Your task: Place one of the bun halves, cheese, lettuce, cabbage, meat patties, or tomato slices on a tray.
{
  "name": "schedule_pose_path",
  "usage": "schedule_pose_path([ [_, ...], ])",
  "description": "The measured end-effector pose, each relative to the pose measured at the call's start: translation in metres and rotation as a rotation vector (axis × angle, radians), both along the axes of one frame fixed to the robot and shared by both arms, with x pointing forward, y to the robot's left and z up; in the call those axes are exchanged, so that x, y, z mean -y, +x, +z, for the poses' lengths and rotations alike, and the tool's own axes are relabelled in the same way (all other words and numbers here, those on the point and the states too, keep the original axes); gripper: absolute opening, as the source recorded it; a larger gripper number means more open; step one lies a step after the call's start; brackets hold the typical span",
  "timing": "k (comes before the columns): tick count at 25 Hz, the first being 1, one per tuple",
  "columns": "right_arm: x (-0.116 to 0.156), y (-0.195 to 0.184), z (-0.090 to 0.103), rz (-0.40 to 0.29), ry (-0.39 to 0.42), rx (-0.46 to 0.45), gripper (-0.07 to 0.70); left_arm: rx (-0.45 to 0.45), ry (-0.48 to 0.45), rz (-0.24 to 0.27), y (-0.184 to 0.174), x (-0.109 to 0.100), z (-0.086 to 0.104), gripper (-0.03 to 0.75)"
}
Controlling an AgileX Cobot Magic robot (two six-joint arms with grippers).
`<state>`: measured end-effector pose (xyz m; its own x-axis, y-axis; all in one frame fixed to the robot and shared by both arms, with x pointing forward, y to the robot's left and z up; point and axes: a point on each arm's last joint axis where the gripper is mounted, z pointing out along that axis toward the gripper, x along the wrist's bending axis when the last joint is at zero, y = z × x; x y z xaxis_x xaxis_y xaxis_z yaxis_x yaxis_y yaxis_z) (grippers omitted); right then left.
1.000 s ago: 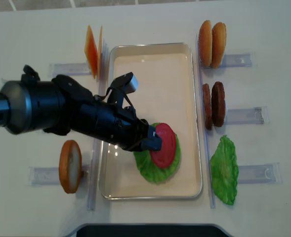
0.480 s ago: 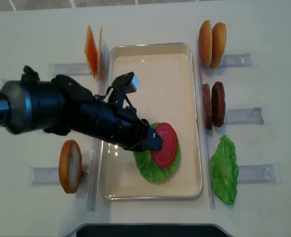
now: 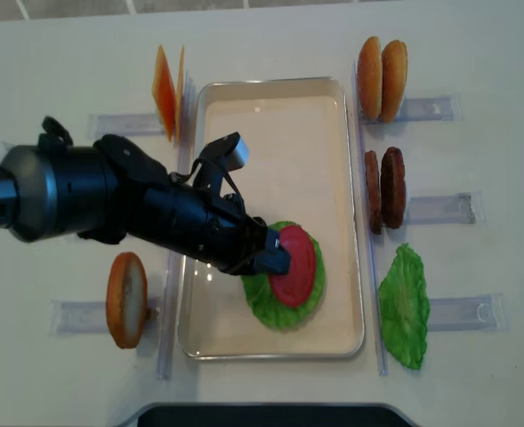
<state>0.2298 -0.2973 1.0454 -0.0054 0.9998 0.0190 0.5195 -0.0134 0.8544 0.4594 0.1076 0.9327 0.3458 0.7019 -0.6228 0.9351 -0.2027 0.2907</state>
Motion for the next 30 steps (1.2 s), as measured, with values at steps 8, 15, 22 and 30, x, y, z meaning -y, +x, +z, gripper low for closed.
schedule_pose_path([
  [8,0.000,0.000,0.000,0.000,0.000,0.000,0.587,-0.013,0.038,0.023,0.001,-0.003,-0.002,0.301],
  [15,0.000,0.000,0.000,0.000,0.000,0.000,0.587,0.050,0.106,0.088,0.003,-0.012,0.012,0.472],
  [22,0.000,0.000,0.000,0.000,0.000,0.000,0.587,0.169,0.142,0.092,0.005,-0.019,0.060,0.492],
  [30,0.000,0.000,0.000,0.000,0.000,0.000,0.587,0.170,0.329,0.150,0.006,-0.066,0.106,0.492],
])
